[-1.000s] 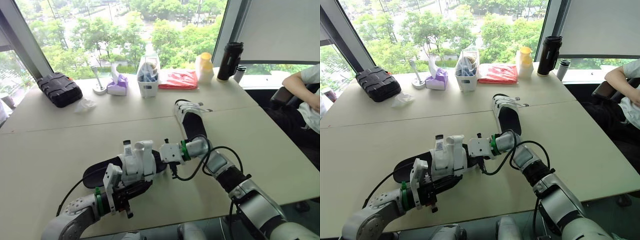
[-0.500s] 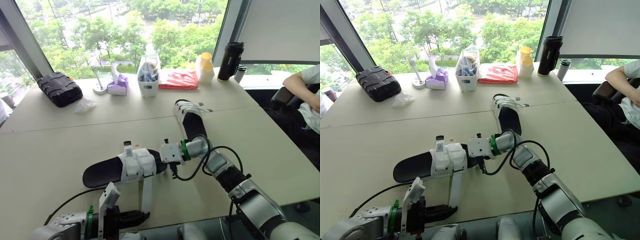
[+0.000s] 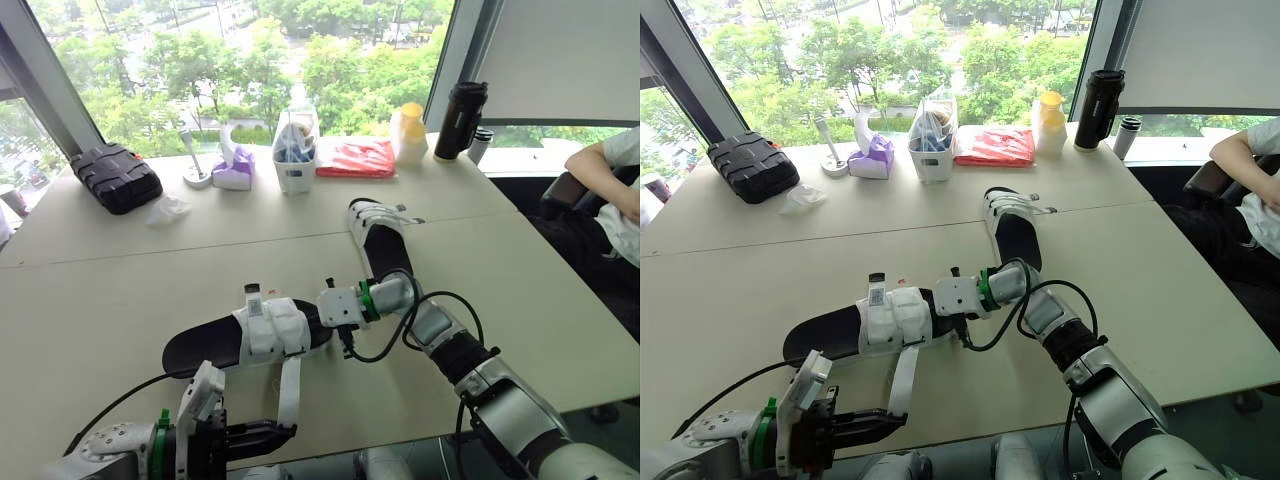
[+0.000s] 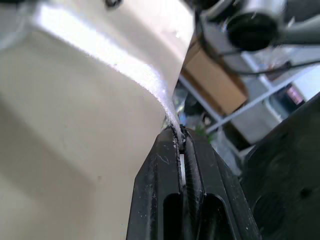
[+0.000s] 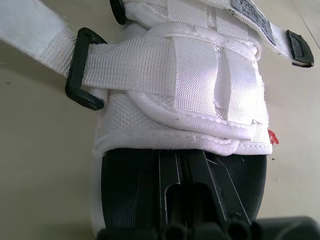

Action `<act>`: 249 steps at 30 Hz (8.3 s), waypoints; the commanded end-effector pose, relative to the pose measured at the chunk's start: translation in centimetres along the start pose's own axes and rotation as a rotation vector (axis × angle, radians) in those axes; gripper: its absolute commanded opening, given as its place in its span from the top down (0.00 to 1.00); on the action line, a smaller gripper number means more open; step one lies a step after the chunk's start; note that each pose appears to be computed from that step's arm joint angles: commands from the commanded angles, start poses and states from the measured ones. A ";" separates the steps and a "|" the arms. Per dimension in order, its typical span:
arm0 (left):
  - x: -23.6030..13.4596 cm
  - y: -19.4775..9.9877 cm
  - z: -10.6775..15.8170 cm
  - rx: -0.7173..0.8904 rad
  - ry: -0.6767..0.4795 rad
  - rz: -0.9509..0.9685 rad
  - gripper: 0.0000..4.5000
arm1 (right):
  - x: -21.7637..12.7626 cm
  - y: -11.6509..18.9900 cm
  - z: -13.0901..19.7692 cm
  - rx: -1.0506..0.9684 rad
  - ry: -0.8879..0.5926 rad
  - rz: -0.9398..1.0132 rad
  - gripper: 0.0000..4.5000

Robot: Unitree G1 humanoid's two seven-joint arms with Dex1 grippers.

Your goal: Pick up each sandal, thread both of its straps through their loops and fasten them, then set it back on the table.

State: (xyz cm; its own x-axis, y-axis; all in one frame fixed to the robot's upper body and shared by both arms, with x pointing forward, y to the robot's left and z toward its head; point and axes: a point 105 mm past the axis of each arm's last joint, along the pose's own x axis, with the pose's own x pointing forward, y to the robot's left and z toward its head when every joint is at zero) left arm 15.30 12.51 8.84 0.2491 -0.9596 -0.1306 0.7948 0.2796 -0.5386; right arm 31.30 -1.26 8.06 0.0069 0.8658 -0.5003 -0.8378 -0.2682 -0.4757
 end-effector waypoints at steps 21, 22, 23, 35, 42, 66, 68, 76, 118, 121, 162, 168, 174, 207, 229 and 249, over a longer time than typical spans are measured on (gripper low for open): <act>2.7 8.1 11.1 -0.120 -0.305 0.074 1.00 | 1.0 3.0 -4.0 0.116 0.138 0.094 1.00; 2.8 8.3 11.1 -0.139 -0.306 0.078 1.00 | 0.9 3.0 -4.0 0.117 0.139 0.092 1.00; 2.8 8.3 11.1 -0.164 -0.314 0.075 0.93 | 0.9 3.0 -4.0 0.118 0.140 0.091 1.00; 2.8 9.6 13.2 -0.188 -0.449 0.166 0.25 | 0.8 3.0 -4.2 0.123 0.142 0.085 1.00; 0.7 9.3 18.6 -0.127 -0.629 0.206 0.25 | 0.9 3.0 -4.1 0.121 0.139 0.088 1.00; 3.4 11.0 14.7 0.390 0.054 0.235 0.25 | 0.9 3.0 -4.2 0.123 0.143 0.081 1.00; 3.5 11.0 14.8 0.397 0.059 0.228 0.37 | 0.9 3.0 -4.2 0.124 0.143 0.080 1.00; 3.3 10.7 15.3 0.419 0.049 0.213 0.99 | 0.9 3.1 -4.2 0.127 0.145 0.079 1.00; 2.3 14.0 14.7 0.423 0.074 0.310 0.99 | 0.8 3.3 -4.2 0.124 0.144 0.087 1.00; 2.5 14.7 14.0 0.532 0.186 0.344 0.78 | 0.8 3.3 -4.2 0.124 0.144 0.086 1.00; -7.4 7.2 12.5 0.008 -0.214 0.291 0.78 | -7.5 0.3 1.9 0.071 0.110 -0.098 0.48; -5.0 6.7 10.8 -0.100 -0.192 0.213 0.78 | -10.9 -1.4 3.9 0.005 0.146 -0.226 0.02; -3.9 7.5 9.8 -0.189 -0.187 0.226 0.72 | -12.6 -1.8 5.4 0.006 0.147 -0.266 0.01; 4.5 9.6 12.7 -0.531 -0.373 0.047 1.00 | -12.0 -2.0 5.5 0.010 0.156 -0.311 0.00; 0.8 19.5 24.9 -0.618 -1.406 0.537 1.00 | -10.7 -1.8 5.4 0.005 0.140 -0.286 0.00; -0.5 18.2 19.3 -0.573 -1.071 0.693 0.01 | -10.5 -1.4 5.0 0.004 0.143 -0.285 0.00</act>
State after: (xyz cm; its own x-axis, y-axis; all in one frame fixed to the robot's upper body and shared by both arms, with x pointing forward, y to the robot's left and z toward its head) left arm 41.03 18.98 14.53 0.9986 -0.0312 0.0436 0.0519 0.3591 -0.9319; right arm 29.91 -7.94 17.02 0.3163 0.8283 -0.4626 -0.8116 -0.0163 -0.5840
